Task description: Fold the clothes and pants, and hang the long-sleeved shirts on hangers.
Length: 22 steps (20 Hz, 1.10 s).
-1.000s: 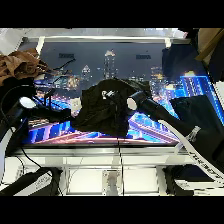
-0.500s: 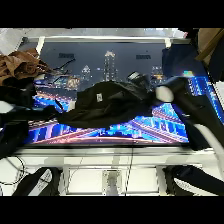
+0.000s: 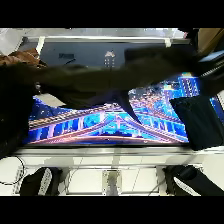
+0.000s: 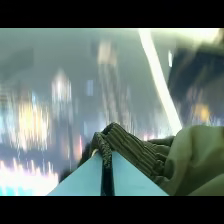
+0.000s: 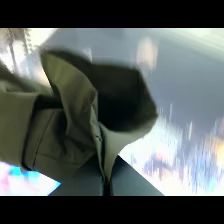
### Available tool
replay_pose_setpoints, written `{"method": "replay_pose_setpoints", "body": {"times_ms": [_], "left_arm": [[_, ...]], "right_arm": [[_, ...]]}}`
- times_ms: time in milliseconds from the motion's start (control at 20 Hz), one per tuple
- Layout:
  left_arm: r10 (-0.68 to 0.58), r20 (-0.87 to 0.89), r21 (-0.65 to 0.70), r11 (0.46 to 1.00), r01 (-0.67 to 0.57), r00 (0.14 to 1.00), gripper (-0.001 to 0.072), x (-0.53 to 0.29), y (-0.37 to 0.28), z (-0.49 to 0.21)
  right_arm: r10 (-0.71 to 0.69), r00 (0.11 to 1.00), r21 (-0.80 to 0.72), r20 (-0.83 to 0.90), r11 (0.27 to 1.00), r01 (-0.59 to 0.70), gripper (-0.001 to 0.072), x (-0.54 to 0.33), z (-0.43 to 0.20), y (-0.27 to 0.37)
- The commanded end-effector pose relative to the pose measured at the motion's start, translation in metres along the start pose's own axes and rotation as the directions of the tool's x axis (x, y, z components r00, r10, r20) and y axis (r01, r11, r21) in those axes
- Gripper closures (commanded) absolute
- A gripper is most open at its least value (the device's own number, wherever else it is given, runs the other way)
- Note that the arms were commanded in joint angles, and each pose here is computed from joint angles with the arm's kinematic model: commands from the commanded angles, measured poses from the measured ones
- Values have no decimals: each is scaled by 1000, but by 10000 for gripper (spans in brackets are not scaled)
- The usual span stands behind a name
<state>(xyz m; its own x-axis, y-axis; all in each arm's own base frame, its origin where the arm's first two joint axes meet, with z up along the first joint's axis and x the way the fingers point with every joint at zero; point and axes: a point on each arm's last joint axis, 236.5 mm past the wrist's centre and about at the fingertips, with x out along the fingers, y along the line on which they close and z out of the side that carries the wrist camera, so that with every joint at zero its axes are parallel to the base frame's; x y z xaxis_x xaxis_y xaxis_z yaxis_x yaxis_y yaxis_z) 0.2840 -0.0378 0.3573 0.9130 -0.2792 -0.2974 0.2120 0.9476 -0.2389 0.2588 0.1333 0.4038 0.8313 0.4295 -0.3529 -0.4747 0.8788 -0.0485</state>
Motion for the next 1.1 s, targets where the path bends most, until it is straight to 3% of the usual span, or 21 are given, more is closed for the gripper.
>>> {"method": "replay_pose_setpoints", "body": {"times_ms": [0, 200, 400, 550, 650, 800, 1050], "left_arm": [[-18, 193, 74, 997, 4, 981, 697, -53, -41, 71], [-53, 229, 91, 995, 33, 972, 697, -66, -58, 89], [-76, -119, -75, 995, 68, 990, 697, 4, -14, 21], [-121, -348, -201, 978, 53, 930, 697, 81, 35, -47], [-54, -447, -220, 974, -51, 893, 697, 141, 84, -92], [67, -418, -202, 965, -165, 906, 696, 231, 148, -119], [104, -319, -230, 956, -183, 942, 696, 323, 171, -147]], "right_arm": [[21, 957, -27, 290, 1000, -13, 711, -65, 85, 4], [49, 948, -39, 315, 999, -39, 713, -62, 102, 10], [-13, 999, -42, -41, 999, 11, 713, 55, 23, -7], [-36, 960, -3, -279, 999, 36, 713, 145, -42, -34], [-2, 917, 73, -398, 997, 34, 713, 203, -86, -54], [75, 881, 189, -467, 982, 17, 713, 284, -141, -73], [122, 850, 198, -512, 980, -21, 712, 363, -207, -79]]}}
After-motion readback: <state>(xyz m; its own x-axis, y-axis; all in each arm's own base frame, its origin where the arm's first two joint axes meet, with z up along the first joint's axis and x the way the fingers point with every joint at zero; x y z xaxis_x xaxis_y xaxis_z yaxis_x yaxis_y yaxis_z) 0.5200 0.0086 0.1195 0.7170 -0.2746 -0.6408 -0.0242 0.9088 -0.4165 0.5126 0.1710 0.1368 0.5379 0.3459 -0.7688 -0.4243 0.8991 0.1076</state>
